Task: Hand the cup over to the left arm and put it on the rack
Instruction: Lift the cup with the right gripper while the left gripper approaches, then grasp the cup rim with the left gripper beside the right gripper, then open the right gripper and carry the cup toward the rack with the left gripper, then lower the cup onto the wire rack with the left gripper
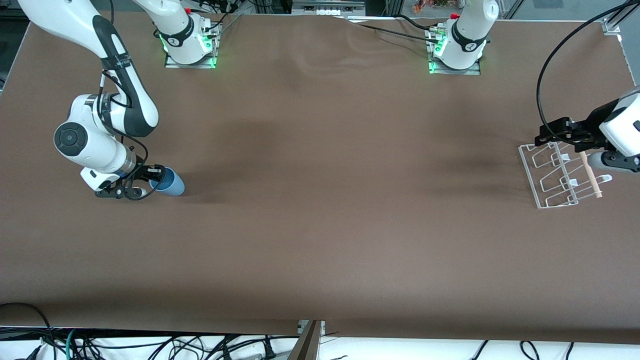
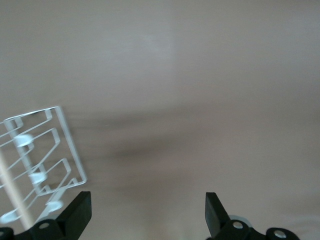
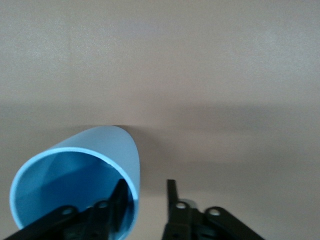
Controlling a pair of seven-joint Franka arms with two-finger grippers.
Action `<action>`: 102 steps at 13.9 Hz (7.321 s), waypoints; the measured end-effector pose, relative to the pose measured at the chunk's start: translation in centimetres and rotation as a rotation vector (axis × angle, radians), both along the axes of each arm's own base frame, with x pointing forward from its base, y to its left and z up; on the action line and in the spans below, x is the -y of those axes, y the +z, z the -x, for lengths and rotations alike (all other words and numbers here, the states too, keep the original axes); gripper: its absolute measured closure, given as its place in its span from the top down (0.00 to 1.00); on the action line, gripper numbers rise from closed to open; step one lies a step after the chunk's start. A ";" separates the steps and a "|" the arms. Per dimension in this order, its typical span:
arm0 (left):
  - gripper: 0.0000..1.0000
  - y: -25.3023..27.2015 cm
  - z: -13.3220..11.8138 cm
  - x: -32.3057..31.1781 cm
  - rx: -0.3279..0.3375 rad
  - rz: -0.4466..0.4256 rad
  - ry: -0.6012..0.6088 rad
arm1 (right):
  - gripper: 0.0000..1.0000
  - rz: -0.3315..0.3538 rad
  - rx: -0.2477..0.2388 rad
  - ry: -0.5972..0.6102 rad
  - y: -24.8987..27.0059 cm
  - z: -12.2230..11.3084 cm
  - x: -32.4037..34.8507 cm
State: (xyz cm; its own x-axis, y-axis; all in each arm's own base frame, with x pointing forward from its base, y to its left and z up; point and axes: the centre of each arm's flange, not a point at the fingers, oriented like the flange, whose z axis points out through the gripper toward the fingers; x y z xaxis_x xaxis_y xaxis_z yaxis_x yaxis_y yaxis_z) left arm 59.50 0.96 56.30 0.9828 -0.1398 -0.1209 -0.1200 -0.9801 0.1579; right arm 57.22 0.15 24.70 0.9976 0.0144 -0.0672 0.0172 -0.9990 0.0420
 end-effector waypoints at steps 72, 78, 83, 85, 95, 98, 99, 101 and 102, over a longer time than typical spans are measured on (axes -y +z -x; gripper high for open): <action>0.75 -14.8 -0.4 3.9 0.131 -0.158 -1.072 | 1.00 -0.285 -0.092 -0.342 25.6 -1.5 -28.5; 0.75 -16.9 -0.6 -3.0 -0.272 -0.681 -1.238 | 1.00 -0.077 0.006 -0.379 26.3 -5.0 -15.3; 0.75 -19.6 -1.1 -4.6 -0.525 -1.012 -1.375 | 1.00 0.008 -0.034 -0.216 27.6 -4.6 -9.8; 0.75 -21.9 -0.7 -5.0 -0.612 -1.107 -1.416 | 1.00 0.003 -0.040 -0.195 29.8 -4.0 -9.2; 0.75 -30.7 1.7 -8.3 -0.770 -1.303 -1.477 | 1.00 0.006 -0.045 -0.163 32.9 -0.7 1.0; 0.75 -31.7 2.4 -8.7 -0.774 -1.309 -1.479 | 1.00 0.009 -0.035 -0.149 31.7 0.9 2.6; 0.75 -32.0 2.6 -8.6 -0.772 -1.309 -1.479 | 1.00 0.010 -0.036 -0.149 31.8 1.3 2.7; 0.75 -32.7 2.9 -8.6 -0.766 -1.306 -1.477 | 1.00 0.010 -0.010 -0.151 33.3 2.1 2.8; 0.75 -33.2 3.0 -8.6 -0.764 -1.303 -1.477 | 1.00 0.008 0.007 -0.151 34.2 2.5 2.8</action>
